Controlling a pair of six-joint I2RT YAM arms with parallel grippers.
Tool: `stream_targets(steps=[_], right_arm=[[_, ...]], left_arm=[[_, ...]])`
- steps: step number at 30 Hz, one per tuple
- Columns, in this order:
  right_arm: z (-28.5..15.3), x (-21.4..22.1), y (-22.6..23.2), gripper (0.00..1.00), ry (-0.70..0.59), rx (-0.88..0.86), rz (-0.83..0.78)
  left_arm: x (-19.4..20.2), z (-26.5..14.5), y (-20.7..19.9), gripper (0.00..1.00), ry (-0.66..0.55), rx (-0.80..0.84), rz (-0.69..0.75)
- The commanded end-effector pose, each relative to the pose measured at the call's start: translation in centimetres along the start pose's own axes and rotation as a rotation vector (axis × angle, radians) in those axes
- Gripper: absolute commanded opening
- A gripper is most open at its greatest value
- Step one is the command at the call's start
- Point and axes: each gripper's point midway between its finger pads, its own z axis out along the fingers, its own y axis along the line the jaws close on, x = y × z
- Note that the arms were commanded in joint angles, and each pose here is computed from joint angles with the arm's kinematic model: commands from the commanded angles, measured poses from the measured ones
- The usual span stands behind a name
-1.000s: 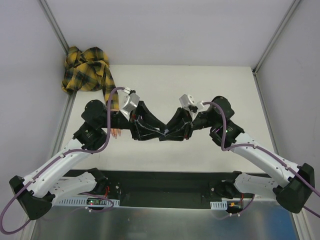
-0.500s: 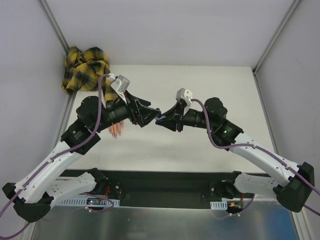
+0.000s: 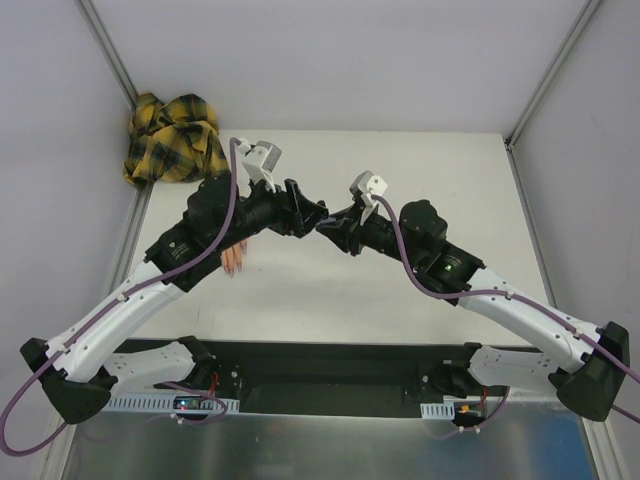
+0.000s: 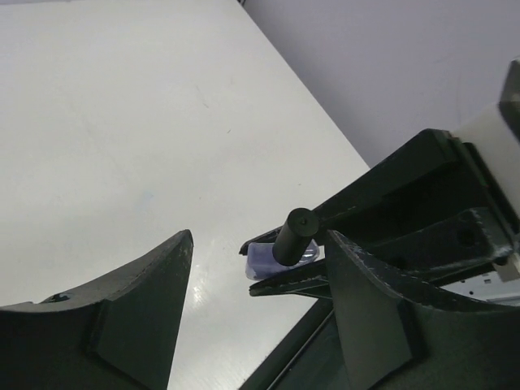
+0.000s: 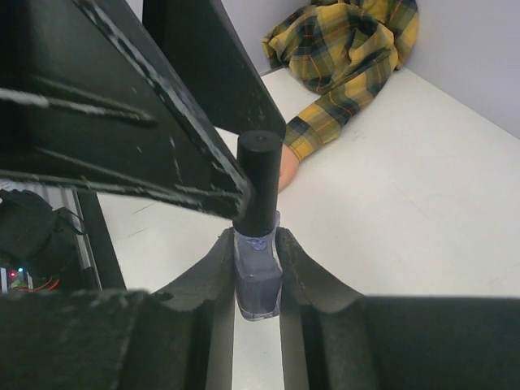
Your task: Paint the nails
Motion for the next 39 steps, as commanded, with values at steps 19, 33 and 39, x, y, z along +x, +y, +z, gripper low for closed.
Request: stream_targets(steps=[19, 33, 39], right_arm=[[-2.0, -4.5, 3.7, 0.00, -0.127, -0.176, -0.122], [-7.8, -6.2, 12.4, 0.00, -0.219, -0.773, -0.124], [-5.1, -4.4, 8.9, 0.00, -0.108, -0.550, -0.109]], left_arm=[[3.7, -1.9, -6.5, 0.00, 0.110, 0.471, 0.149], [5.0, -5.9, -8.5, 0.10, 0.120, 0.878, 0.175], [2.3, -5.1, -6.4, 0.73, 0.055, 0.589, 0.177]])
